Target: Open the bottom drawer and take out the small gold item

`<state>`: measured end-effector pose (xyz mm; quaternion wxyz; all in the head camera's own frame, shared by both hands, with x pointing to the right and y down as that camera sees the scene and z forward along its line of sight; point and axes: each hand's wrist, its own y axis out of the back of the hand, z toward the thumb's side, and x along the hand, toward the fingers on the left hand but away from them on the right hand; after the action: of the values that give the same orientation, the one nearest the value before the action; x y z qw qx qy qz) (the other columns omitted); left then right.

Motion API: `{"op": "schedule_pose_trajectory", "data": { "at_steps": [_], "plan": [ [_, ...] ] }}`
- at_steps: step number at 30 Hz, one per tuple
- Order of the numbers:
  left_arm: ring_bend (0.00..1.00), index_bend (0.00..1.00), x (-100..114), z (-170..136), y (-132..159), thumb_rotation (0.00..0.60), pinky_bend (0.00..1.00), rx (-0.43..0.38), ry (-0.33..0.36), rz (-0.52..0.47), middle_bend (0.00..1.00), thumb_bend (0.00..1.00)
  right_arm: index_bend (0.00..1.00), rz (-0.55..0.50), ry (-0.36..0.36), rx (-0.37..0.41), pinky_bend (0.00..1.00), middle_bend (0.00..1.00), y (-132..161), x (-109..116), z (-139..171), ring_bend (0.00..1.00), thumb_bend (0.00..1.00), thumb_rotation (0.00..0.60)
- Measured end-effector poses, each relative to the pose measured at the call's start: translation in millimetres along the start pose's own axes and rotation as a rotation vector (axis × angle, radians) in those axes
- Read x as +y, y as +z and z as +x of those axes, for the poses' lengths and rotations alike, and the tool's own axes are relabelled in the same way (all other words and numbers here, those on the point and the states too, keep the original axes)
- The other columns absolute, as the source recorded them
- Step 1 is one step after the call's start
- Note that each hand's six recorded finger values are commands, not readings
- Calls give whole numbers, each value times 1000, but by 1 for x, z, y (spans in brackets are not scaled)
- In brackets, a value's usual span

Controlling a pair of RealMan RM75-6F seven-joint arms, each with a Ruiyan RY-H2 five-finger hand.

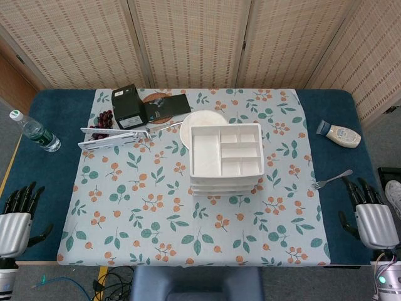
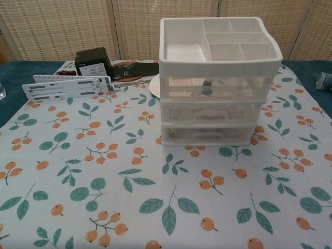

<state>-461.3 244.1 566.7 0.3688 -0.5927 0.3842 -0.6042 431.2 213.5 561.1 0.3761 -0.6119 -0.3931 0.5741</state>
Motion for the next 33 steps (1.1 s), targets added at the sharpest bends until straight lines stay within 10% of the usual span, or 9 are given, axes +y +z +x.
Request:
{"op": "schedule_pose_trajectory", "data": {
  "at_steps": [9,15,23,33],
  "plan": [
    [32,80,1,0,1,600,69,-10,5,-1,0,247,22,-21,-6,14,212,214,4,2,1,174,466,600],
    [32,81,1,0,1,600,69,-11,8,-3,0,247,106,-79,17,31,594,358,12,-1,0,472,467,600],
    [32,81,2,-4,-4,600,69,3,8,-6,0,247,143,-245,149,69,936,652,38,-19,-9,820,468,600],
    [33,86,-1,-4,-7,600,69,5,-3,-4,0,248,143,-601,413,14,1000,805,73,-58,-14,974,526,600]
  ]
}}
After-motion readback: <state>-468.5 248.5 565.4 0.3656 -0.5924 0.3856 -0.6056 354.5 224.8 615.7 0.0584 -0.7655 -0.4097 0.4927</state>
